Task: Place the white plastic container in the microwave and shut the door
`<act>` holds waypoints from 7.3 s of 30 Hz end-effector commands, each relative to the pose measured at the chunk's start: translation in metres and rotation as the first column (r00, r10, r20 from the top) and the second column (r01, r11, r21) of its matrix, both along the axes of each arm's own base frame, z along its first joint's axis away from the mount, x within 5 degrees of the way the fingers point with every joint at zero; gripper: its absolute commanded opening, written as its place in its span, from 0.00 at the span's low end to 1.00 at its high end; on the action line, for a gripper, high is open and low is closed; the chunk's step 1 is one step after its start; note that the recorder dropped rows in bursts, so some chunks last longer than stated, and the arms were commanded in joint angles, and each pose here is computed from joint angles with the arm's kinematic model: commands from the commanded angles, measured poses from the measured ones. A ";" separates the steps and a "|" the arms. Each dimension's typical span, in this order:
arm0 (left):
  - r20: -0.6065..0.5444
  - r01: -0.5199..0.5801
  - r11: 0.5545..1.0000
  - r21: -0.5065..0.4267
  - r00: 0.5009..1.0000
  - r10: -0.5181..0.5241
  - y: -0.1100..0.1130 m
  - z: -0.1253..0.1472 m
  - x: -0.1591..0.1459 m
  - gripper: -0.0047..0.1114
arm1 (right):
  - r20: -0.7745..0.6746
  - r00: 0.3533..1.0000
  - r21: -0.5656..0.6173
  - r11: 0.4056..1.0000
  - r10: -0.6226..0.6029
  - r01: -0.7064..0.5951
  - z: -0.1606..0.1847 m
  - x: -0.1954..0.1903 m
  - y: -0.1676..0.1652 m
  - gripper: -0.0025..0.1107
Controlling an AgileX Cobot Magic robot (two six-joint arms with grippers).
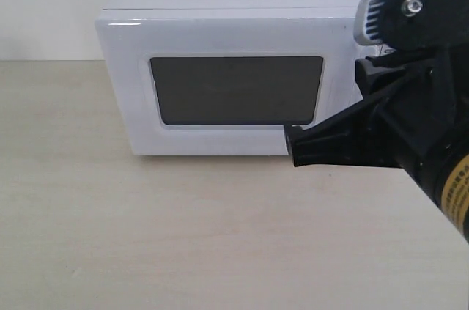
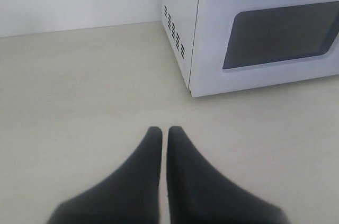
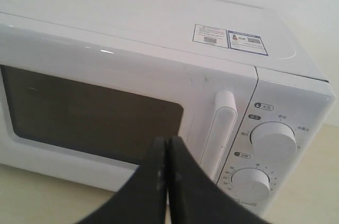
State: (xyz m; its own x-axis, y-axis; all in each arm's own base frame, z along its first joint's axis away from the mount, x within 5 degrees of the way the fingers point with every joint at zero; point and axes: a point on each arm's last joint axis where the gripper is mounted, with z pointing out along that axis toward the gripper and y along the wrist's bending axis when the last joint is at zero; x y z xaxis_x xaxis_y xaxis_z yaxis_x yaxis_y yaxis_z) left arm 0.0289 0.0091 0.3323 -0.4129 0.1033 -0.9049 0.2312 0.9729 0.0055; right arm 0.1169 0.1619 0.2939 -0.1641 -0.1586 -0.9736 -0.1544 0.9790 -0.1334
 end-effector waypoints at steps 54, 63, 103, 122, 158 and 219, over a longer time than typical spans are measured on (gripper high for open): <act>0.004 -0.006 1.000 -0.005 1.000 0.006 0.001 -0.001 0.000 0.08 | 0.153 0.987 0.098 0.995 -0.051 0.037 -0.016 -0.029 -0.154 0.02; 0.004 -0.006 1.000 -0.005 1.000 0.006 0.001 -0.001 0.000 0.08 | 0.159 0.987 0.044 0.998 -0.041 0.034 -0.017 -0.029 -0.154 0.02; 0.004 -0.006 1.000 -0.005 1.000 0.006 0.001 -0.001 0.000 0.08 | -0.082 0.994 0.118 0.990 -0.066 0.076 -0.111 -0.063 -0.158 0.02; 0.004 -0.006 1.000 -0.005 1.000 0.006 0.001 -0.001 0.000 0.08 | -0.101 0.990 0.096 0.989 -0.099 0.108 -0.113 -0.064 -0.160 0.02; 0.007 -0.007 1.000 -0.005 1.000 0.007 0.001 -0.001 0.000 0.08 | -0.098 0.985 0.081 0.986 -0.138 0.147 -0.113 -0.064 -0.162 0.02; 0.454 -0.069 0.973 -0.222 0.875 0.166 -0.016 -0.120 0.027 0.08 | -0.097 0.986 0.086 0.985 -0.139 0.148 -0.113 -0.064 -0.162 0.02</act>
State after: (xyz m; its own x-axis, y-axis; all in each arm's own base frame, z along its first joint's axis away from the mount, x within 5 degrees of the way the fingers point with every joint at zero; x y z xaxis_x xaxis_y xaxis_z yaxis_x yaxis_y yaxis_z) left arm 0.0617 -0.0094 0.2146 0.0499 -0.1065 -0.9931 0.1497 0.9839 -0.0980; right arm 0.0534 0.0004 0.1805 -0.2739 -0.0262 -0.9614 -0.0247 0.9995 -0.0202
